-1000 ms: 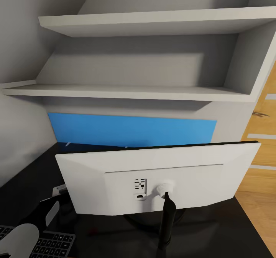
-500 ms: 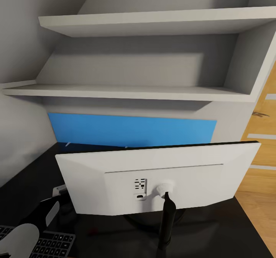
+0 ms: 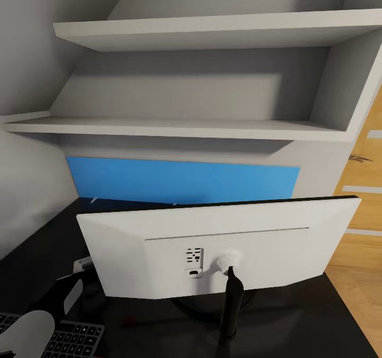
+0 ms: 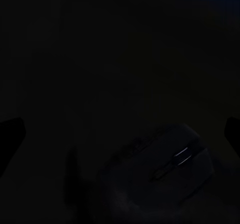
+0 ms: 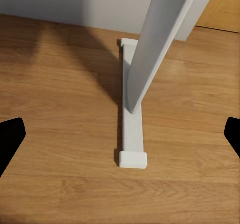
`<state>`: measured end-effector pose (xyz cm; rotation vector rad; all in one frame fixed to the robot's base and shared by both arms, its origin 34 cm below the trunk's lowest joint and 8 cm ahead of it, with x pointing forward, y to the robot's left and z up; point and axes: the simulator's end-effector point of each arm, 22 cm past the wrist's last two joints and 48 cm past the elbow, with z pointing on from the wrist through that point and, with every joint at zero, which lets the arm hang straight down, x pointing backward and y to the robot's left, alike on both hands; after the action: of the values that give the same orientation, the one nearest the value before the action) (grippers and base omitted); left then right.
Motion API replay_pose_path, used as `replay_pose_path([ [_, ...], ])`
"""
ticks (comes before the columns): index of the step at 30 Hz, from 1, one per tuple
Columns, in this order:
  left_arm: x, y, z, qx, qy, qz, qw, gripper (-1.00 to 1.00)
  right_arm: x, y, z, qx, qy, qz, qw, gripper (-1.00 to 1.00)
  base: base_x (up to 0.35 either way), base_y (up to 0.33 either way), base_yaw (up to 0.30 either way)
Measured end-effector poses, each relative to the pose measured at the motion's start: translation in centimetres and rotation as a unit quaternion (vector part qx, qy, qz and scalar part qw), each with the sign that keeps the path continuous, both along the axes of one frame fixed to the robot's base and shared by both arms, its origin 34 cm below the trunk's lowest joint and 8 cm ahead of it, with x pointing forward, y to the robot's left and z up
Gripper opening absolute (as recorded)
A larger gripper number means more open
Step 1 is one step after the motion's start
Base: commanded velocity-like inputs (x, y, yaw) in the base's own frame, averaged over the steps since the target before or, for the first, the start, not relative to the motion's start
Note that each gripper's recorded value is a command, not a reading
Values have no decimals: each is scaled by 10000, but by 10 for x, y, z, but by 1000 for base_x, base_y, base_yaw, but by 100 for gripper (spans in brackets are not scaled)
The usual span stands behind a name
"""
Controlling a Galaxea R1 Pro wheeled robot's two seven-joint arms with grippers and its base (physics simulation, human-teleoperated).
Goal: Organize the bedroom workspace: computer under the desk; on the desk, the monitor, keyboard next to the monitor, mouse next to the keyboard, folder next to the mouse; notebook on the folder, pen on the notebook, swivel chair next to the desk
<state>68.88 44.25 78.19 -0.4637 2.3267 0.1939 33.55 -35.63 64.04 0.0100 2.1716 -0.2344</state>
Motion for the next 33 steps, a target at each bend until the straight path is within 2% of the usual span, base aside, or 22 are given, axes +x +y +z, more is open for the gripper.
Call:
replay_pose_path([
  [9,-8,-2,-10,-23,128,5,9999,100,0,0,0,0,0,0,10000,100,0,0,0],
  [33,-10,-2,-12,-35,157,2,9999,100,0,0,0,0,-1,0,10000,100,0,0,0],
])
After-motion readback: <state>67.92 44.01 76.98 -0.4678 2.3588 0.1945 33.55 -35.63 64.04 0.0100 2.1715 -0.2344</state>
